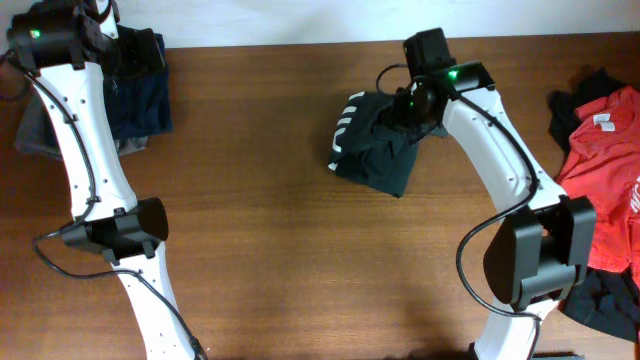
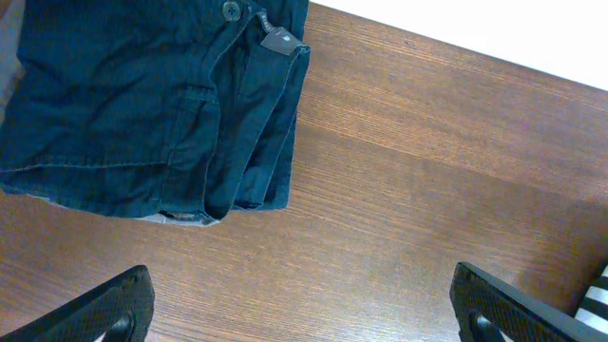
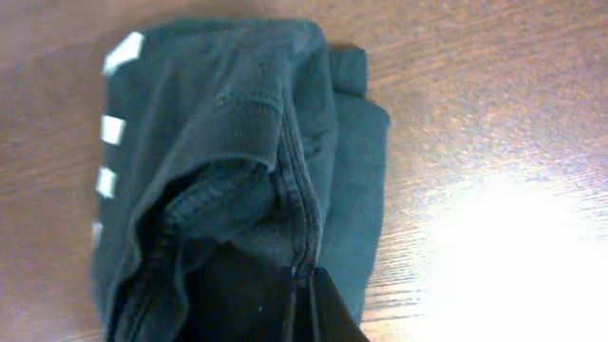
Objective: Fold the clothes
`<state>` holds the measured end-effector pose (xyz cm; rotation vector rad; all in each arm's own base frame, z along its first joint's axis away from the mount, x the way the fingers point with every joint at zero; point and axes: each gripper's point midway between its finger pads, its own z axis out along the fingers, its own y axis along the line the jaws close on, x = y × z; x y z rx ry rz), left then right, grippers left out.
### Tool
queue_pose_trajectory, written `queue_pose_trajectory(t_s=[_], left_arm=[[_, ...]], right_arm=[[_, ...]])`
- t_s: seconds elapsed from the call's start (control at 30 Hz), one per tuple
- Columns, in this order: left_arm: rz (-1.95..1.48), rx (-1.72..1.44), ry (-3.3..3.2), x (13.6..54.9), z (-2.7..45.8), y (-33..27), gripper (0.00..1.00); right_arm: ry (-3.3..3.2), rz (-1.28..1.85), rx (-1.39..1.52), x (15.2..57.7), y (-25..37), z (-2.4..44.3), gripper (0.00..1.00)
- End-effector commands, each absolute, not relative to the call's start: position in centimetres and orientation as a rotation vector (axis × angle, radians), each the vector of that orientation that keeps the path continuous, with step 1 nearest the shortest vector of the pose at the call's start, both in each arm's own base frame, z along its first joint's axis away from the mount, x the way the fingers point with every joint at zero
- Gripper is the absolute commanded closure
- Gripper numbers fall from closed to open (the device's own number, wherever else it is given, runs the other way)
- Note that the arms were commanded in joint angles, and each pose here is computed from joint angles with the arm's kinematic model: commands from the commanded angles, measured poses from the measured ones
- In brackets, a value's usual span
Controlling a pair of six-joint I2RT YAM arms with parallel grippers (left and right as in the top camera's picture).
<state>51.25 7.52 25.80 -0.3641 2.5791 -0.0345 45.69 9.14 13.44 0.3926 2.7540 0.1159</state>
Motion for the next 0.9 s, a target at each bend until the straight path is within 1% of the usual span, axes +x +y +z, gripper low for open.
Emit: queue_pose_trajectory(t_s=[0.0, 0.2, 0.27, 0.33, 0.43, 0.47, 0.5, 0.53, 0.57, 0.67, 0.7, 0.73, 0.77, 0.8, 0.83, 0.87], left_arm=[[-0.034, -0.379, 2.573, 51.2, 26.0, 7.5, 0.01], [-0.034, -0.380, 2.578, 51.1, 25.9, 7.5, 0.01], [-0.034, -0.380, 2.578, 51.1, 25.9, 7.5, 0.01], [-0.035, -0.380, 2.578, 51.1, 25.9, 7.5, 0.01], [-0.034, -0.380, 2.578, 51.1, 25.9, 7.5, 0.01], [-0.034, -0.380, 2.578, 51.1, 25.9, 7.5, 0.01], [-0.034, -0.380, 2.578, 51.1, 25.9, 7.5, 0.01], [-0.034, -0.380, 2.578, 51.1, 25.9, 7.5, 0.01], [-0.034, -0.380, 2.578, 51.1, 25.9, 7.5, 0.01], [-0.034, -0.380, 2.578, 51.1, 25.9, 7.5, 0.01], [-0.035, -0.380, 2.578, 51.1, 25.9, 7.5, 0.01], [-0.034, -0.380, 2.578, 51.1, 25.9, 7.5, 0.01], [-0.034, -0.380, 2.577, 51.1, 26.0, 7.5, 0.01], [-0.034, -0.380, 2.577, 51.1, 26.0, 7.5, 0.01], [-0.034, -0.380, 2.576, 51.1, 26.0, 7.5, 0.01], [-0.034, -0.380, 2.576, 51.1, 26.0, 7.5, 0.01]], right_arm=[[2.830, 0.006, 0.400, 44.4, 7.7, 9.8, 0.96], [2.910, -0.131, 0.455, 42.2, 5.1, 6.1, 0.96], [2.928, -0.140, 0.473, 41.6, 4.6, 5.6, 0.85], [2.940, -0.149, 0.493, 41.3, 4.0, 5.6, 0.78], [2.933, -0.149, 0.515, 41.5, 3.4, 6.9, 0.73], [2.926, -0.145, 0.522, 41.6, 3.2, 7.6, 0.66], [2.919, -0.143, 0.529, 41.8, 3.0, 8.5, 0.54], [2.907, -0.137, 0.533, 42.1, 2.9, 9.6, 0.45], [2.896, -0.132, 0.537, 42.3, 2.8, 10.6, 0.39], [2.859, -0.080, 0.531, 43.1, 3.2, 13.9, 0.39], [2.848, -0.027, 0.499, 43.6, 3.8, 15.1, 0.40], [2.839, 0.035, 0.451, 44.1, 4.6, 16.0, 0.43], [2.827, 0.113, 0.399, 44.6, 5.6, 16.9, 0.48], [2.806, 0.203, 0.352, 45.2, 6.7, 17.8, 0.56], [2.767, 0.338, 0.283, 46.1, 8.3, 18.9, 0.68], [2.741, 0.414, 0.240, 46.6, 9.3, 19.4, 0.73]])
